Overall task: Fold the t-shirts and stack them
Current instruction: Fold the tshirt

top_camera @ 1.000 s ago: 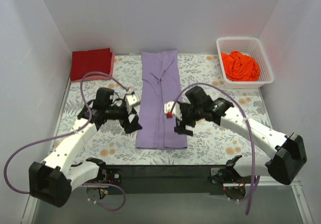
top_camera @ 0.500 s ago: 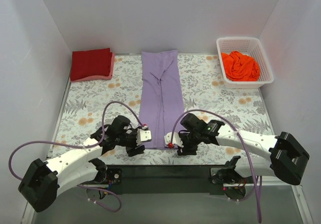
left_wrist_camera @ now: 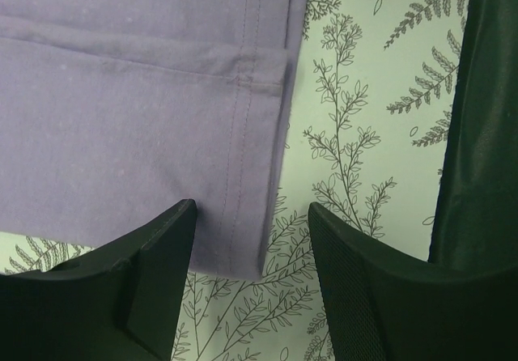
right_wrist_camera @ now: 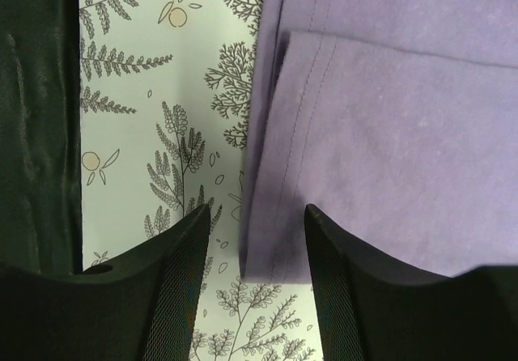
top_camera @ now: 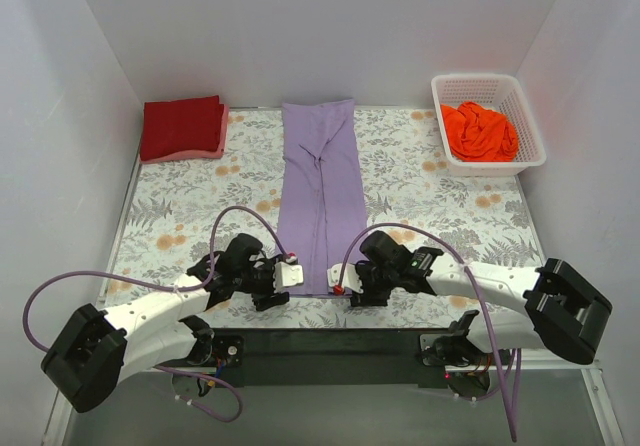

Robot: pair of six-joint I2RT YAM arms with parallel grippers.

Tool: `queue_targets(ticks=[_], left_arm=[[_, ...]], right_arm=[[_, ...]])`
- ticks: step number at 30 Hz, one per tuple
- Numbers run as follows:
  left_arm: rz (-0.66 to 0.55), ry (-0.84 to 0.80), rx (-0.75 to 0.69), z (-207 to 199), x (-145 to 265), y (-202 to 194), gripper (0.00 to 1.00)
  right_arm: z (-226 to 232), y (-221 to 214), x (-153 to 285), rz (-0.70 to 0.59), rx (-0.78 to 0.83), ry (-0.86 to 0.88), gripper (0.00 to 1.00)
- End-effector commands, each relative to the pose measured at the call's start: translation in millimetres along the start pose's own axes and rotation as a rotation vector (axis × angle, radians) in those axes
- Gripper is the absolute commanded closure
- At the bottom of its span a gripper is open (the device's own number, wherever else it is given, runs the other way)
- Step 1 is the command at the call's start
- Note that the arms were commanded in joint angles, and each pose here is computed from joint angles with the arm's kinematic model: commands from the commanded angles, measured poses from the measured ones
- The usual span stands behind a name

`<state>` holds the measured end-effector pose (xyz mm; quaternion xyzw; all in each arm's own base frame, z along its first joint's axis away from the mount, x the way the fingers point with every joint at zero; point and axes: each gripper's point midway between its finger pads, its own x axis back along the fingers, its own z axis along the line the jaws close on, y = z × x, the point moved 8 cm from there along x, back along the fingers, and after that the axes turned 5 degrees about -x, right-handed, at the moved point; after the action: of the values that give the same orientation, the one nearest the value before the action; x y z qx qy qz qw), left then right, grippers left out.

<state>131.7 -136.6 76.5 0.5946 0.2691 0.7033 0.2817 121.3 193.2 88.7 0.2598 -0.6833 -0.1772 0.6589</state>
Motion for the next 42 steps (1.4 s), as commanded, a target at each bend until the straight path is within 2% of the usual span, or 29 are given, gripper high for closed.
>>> queue_targets(ticks=[1,8,19,24,26,29,34,35,37,38,40,42], left_arm=[[-0.019,0.015,-0.049,3,-1,2,0.44],[-0.032,0.010,-0.051,6,-1,8,0.44],[-0.008,-0.053,-0.060,0,-6,0,0.44],[-0.001,-0.088,-0.061,-6,-6,-4,0.48],[0.014,-0.106,-0.053,-7,-7,-5,0.51],[0.043,-0.117,-0.039,-7,-8,-9,0.58],[0.110,-0.127,0.010,-5,-13,-16,0.69],[0.112,-0.124,0.010,-3,-14,-14,0.73],[0.117,-0.128,0.011,-3,-15,-15,0.81],[0.113,-0.126,0.006,-3,-14,-15,0.85],[0.095,-0.123,-0.020,-4,-12,-14,0.93],[0.087,-0.119,-0.033,-5,-10,-13,0.99]], right_arm=[[-1,10,7,-0.045,-0.001,-0.024,0.44],[-4,25,10,-0.061,-0.024,0.023,0.45],[-1,-2,-8,0.009,-0.140,0.117,0.46],[-6,-13,-10,0.040,-0.188,0.133,0.51],[-6,-15,-12,0.051,-0.189,0.144,0.56],[-7,-17,-15,0.072,-0.192,0.138,0.57],[0,-24,-20,0.123,-0.156,0.097,0.65],[3,-24,-21,0.131,-0.151,0.094,0.73],[3,-26,-23,0.150,-0.159,0.078,0.80],[2,-28,-23,0.166,-0.163,0.064,0.90],[2,-30,-24,0.179,-0.169,0.056,0.98],[3,-31,-23,0.183,-0.162,0.045,0.99]])
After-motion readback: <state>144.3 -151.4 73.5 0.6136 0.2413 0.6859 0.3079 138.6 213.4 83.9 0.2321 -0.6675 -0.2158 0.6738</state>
